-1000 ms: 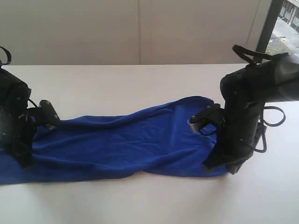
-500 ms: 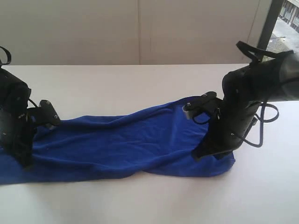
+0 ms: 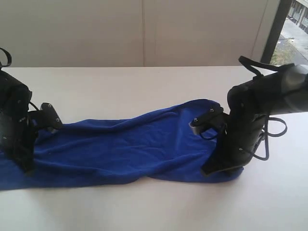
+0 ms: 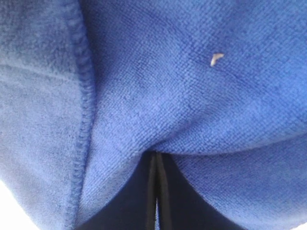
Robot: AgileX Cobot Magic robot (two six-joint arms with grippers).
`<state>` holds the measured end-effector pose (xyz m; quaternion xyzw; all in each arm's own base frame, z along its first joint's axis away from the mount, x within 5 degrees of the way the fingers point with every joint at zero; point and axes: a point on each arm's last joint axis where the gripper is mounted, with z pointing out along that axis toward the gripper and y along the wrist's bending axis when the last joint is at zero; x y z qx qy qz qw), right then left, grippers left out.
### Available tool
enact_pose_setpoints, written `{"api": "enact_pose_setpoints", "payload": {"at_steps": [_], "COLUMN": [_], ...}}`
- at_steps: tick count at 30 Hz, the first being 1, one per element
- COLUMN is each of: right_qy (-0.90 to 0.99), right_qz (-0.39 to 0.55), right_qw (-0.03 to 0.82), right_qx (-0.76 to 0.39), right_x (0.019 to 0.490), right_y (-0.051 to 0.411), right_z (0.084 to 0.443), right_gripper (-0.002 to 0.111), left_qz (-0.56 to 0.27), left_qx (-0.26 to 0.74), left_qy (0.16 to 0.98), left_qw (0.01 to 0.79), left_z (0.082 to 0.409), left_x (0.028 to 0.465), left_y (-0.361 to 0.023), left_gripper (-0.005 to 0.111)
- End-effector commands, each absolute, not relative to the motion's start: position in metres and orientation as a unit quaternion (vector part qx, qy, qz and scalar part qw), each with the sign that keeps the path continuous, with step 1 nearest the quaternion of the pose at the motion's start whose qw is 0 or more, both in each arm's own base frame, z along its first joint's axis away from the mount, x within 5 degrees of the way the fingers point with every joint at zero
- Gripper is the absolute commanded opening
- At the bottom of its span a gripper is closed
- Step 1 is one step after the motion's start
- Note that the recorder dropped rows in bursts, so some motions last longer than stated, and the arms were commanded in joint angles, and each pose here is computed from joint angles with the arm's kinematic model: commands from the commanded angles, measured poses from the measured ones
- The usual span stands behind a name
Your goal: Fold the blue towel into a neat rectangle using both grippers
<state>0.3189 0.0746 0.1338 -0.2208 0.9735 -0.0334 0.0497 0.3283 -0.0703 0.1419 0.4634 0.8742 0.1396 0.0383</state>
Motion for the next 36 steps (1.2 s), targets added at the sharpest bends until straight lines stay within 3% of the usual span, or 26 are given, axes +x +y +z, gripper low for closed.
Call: {"api": "enact_pose_setpoints", "payload": {"at_steps": [1, 16, 24, 27, 32, 36], "right_qy": [0.974, 0.960, 0.959, 0.964, 0.960, 0.942], "right_qz": [-0.037, -0.109, -0.116, -0.112, -0.097, -0.023], "right_qw": [0.028, -0.083, -0.092, -0.039, 0.144, 0.259], "right_qx": [-0.223, -0.245, -0.242, -0.238, -0.218, -0.213], "right_x": [0.310, 0.285, 0.279, 0.281, 0.282, 0.286], "right_y": [0.072, 0.052, 0.049, 0.051, 0.053, 0.067], "right_z": [0.127, 0.120, 0.119, 0.139, 0.225, 0.256], "right_gripper": [0.001, 0.000, 0.000, 0.000, 0.000, 0.000], "left_qz": [0.130, 0.125, 0.098, 0.100, 0.114, 0.103], "left_qx": [0.454, 0.450, 0.424, 0.423, 0.421, 0.404], "left_qy": [0.881, 0.883, 0.900, 0.900, 0.894, 0.892], "left_qw": [0.041, 0.040, 0.009, 0.031, 0.104, 0.175], "left_z": [0.140, 0.140, 0.140, 0.150, 0.188, 0.214], "left_x": [0.327, 0.326, 0.318, 0.318, 0.319, 0.320], "left_y": [-0.072, -0.072, -0.074, -0.075, -0.074, -0.079], "left_gripper": [0.000, 0.000, 0.000, 0.000, 0.000, 0.000]}}
